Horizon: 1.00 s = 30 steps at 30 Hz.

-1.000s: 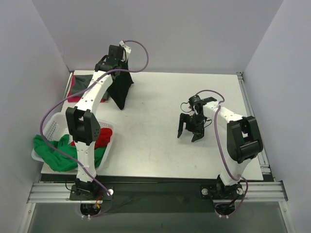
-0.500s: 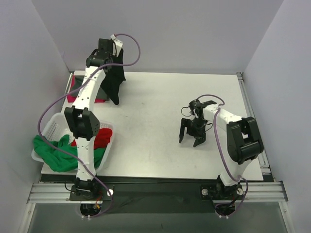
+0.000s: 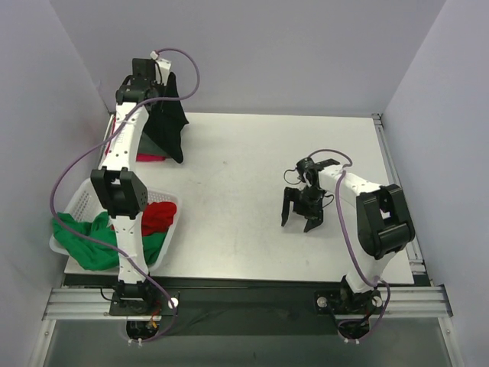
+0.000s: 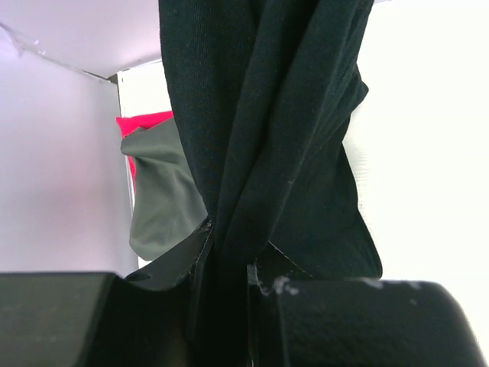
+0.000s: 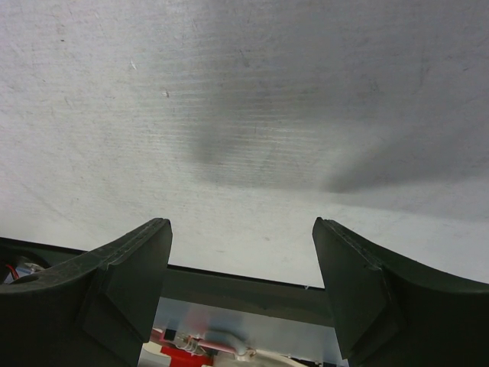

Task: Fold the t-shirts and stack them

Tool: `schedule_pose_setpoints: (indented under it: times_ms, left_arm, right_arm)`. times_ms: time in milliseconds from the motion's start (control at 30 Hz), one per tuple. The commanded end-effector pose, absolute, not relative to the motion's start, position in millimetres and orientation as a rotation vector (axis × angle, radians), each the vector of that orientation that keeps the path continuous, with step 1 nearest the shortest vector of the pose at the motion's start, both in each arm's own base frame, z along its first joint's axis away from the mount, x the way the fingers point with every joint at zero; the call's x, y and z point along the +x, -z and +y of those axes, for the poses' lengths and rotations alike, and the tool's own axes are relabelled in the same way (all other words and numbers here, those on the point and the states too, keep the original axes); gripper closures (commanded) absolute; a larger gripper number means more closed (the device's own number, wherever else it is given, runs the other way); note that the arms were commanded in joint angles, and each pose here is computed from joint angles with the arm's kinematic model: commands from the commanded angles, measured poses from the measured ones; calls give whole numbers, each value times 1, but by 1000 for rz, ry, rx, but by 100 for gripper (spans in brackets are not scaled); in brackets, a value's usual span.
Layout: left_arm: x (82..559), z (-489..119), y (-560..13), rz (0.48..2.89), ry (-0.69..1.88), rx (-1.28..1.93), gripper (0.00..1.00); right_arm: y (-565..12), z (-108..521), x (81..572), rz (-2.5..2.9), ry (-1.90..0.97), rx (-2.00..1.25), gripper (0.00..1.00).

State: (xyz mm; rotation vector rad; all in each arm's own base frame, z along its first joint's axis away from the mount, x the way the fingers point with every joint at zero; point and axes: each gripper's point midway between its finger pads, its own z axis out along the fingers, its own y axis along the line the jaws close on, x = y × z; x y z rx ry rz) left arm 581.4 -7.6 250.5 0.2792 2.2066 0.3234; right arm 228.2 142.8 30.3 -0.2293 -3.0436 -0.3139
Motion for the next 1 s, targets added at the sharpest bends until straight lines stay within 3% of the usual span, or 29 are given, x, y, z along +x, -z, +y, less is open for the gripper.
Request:
schedule_pose_setpoints:
  times_ms: [0, 433, 967]
  left_arm:
    - [579, -3, -323, 2036, -278, 207, 100]
    - [585, 26, -309, 2062, -242, 142, 100]
    - [602, 98, -222, 2200, -151, 13, 100]
  right_arm:
    - [-37, 137, 215, -3031, 265, -225, 23]
    - [-34, 142, 210, -3023, 256, -191, 23]
    - [-37, 146, 203, -3014, 259, -205, 23]
